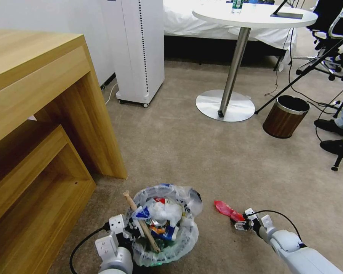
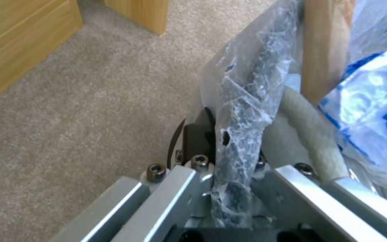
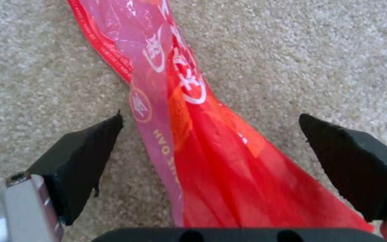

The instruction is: Pick up the trash bin and place the garbage on the floor into it.

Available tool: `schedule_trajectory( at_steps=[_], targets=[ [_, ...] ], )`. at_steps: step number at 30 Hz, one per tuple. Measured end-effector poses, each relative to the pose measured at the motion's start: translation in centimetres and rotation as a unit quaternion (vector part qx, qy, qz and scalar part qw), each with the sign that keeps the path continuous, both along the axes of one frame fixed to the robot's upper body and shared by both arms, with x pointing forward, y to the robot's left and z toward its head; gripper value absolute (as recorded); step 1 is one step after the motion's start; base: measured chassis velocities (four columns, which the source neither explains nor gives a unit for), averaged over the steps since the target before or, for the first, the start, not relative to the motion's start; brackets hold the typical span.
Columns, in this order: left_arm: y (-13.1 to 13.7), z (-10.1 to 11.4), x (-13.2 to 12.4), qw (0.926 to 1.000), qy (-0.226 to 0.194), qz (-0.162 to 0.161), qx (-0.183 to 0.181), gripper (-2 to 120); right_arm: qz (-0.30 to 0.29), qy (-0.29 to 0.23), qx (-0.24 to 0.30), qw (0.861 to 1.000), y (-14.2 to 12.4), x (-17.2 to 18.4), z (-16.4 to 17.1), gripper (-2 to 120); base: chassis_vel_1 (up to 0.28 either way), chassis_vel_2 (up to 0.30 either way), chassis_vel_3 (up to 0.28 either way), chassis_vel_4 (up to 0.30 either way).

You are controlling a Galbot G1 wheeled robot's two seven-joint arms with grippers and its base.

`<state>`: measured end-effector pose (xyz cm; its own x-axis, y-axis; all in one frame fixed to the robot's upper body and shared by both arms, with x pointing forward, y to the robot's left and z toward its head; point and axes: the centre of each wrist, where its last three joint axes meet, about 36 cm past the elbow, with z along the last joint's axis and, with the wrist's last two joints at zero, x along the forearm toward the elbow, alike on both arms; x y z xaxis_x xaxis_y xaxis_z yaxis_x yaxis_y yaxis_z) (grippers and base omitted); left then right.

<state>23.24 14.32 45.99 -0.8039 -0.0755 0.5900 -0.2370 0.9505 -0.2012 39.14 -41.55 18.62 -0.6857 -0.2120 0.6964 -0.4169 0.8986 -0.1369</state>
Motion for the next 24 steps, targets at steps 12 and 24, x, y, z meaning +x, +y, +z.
schedule_trajectory(
  at_steps=[12,24],
  targets=[
    [-0.85,-0.46,-0.94,0.9999,0.012,-0.002,0.008,0,0.005,-0.009,0.012,1.0,0.11,-0.33,-0.68,75,0.0,0.0,0.0,0.0],
    [-0.63,-0.58,-0.78,0.9999,0.007,0.003,0.011,0,-0.002,-0.021,0.024,0.999,0.22,0.37,-0.35,37,0.0,0.0,0.0,0.0]
  ],
)
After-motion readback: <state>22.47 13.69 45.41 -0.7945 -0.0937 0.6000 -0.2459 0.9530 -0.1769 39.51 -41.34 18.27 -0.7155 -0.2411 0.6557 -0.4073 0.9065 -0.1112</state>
